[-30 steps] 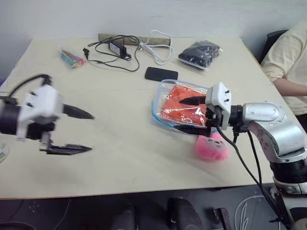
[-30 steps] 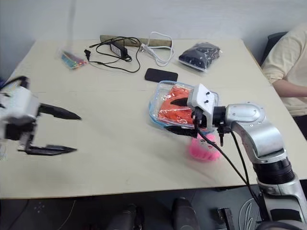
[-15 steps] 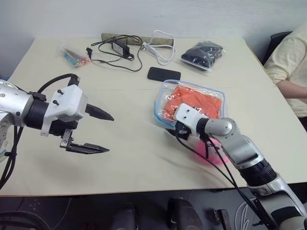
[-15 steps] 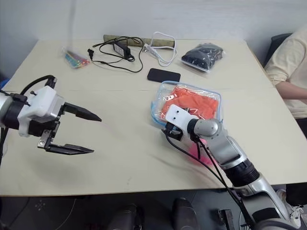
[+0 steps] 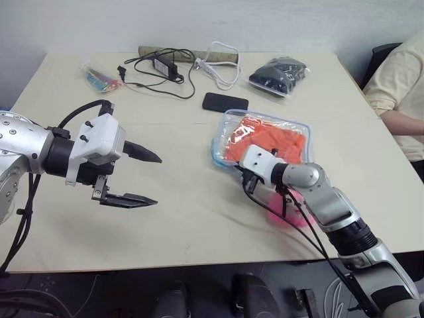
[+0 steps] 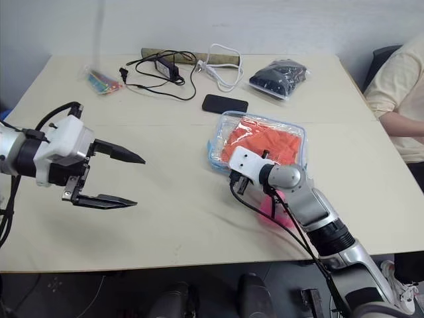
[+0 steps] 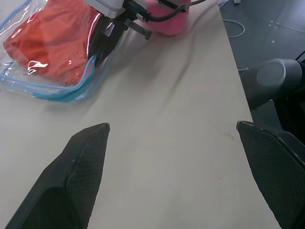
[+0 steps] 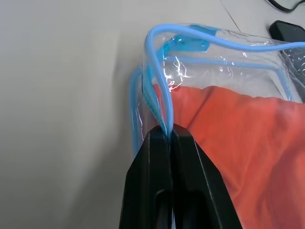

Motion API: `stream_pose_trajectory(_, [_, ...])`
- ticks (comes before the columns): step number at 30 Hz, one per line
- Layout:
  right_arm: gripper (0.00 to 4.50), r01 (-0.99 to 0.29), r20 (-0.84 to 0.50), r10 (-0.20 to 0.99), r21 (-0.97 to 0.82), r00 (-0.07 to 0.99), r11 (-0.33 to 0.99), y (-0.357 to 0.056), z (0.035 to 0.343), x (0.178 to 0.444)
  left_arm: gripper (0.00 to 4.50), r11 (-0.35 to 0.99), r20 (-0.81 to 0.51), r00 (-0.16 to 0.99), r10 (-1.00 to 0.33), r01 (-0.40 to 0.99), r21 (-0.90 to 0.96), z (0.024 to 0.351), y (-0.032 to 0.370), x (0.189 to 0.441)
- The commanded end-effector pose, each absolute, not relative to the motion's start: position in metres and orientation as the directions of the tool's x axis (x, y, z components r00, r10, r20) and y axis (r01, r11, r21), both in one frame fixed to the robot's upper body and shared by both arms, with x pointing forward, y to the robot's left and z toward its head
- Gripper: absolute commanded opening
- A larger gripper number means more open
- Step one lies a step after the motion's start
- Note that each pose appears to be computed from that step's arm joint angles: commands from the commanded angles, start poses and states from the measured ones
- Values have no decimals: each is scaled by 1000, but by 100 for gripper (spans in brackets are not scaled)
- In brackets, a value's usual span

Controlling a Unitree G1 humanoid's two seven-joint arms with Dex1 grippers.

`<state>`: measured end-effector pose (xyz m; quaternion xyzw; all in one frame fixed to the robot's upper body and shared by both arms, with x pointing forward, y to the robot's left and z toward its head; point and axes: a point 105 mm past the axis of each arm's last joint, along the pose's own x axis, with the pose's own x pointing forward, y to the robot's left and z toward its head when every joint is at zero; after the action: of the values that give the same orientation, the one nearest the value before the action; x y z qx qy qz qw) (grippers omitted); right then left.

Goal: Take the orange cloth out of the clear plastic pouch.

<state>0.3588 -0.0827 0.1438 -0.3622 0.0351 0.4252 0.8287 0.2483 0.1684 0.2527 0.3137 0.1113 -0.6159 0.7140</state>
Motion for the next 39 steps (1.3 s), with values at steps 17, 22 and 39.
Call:
stream_pose_trajectory(17, [5,-897,-391,870,-427,299,116,-16,140,323,450,72,-541,254,-801,940,334,254,170,237])
stream_pose_trajectory(22, [132,-930,-359,893,-337,271,147,-20,150,316,450,75,-542,250,-802,943,325,251,170,237])
stream_pose_trajectory(39, [446,-914,-349,862,-306,368,266,-161,245,296,450,39,-473,182,-862,954,296,251,155,236])
